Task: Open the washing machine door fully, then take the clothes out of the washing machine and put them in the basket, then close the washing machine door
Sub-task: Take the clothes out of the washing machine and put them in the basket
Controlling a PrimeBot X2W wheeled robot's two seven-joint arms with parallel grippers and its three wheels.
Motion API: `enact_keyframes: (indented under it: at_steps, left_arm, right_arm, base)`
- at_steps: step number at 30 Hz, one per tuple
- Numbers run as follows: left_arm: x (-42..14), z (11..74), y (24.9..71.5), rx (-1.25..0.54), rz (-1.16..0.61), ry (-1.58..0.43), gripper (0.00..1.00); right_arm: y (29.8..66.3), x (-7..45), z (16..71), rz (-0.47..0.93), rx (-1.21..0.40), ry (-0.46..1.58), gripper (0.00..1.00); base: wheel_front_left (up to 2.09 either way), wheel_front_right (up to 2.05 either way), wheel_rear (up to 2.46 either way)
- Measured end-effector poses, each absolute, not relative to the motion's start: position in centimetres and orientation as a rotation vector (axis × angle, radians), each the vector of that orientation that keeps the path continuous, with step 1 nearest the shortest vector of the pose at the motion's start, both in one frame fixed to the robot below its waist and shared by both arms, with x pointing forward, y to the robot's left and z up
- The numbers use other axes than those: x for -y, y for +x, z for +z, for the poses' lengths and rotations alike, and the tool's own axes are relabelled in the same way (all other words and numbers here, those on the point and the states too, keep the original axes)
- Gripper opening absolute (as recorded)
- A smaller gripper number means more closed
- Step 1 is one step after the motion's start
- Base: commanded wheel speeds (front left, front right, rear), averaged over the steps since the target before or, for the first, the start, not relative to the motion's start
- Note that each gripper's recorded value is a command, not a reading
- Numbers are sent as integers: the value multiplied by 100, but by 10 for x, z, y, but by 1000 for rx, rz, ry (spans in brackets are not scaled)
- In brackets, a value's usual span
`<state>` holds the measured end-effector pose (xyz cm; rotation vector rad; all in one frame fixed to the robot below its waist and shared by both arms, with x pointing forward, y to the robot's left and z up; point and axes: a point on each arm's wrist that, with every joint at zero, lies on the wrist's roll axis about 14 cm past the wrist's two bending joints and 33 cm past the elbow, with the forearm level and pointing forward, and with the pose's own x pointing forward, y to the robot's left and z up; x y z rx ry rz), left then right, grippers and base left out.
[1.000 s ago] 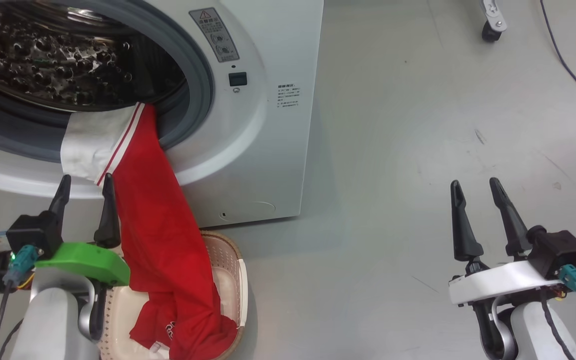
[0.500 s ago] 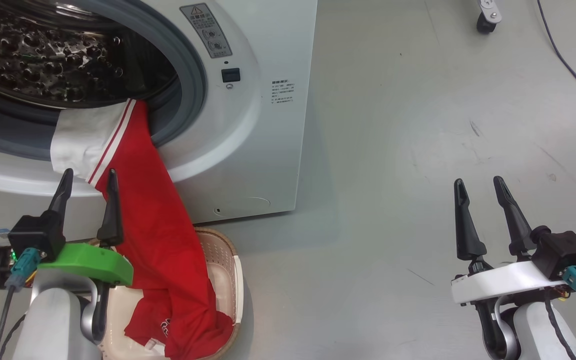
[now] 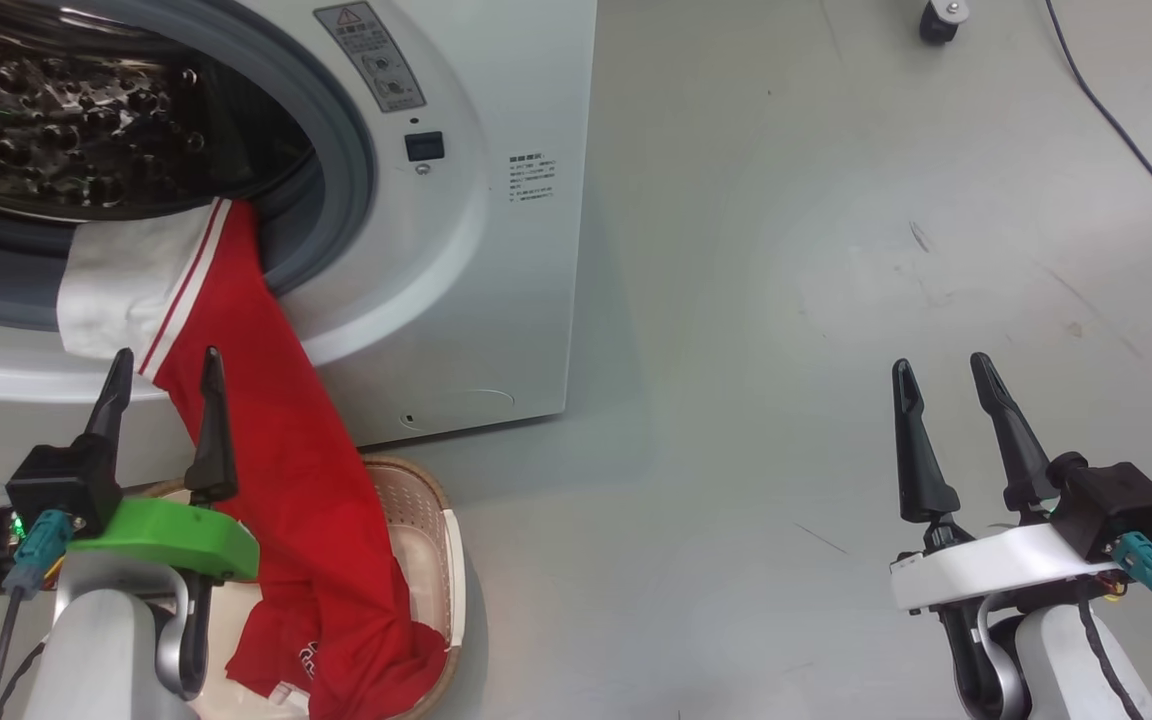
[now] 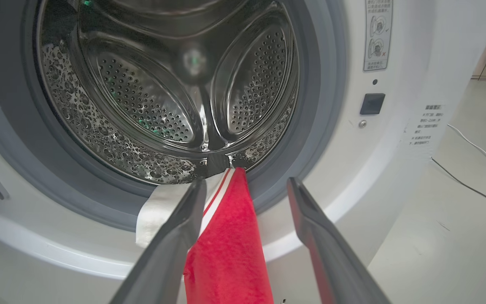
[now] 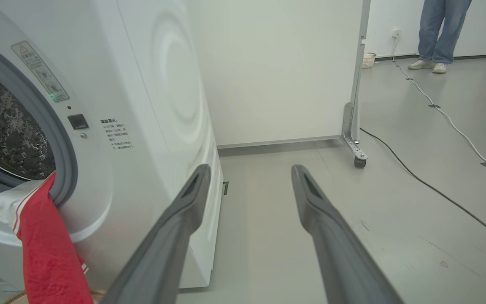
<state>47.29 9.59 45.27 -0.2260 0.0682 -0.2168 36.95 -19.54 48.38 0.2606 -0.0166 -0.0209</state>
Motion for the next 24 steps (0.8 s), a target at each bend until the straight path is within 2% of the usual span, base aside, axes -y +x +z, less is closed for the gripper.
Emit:
enact_keyframes:
  at_steps: [10,24]
  left_arm:
    - [-90,424,483,-166,-231,-193,100]
    - [-78,399,549,-322,-238,-156,100]
  right_arm:
    - [367,200,475,-46,-10,261,100]
    - [371,210,462,-94,-49,276,100]
  base:
    - [0,0,0]
    - [0,0,0]
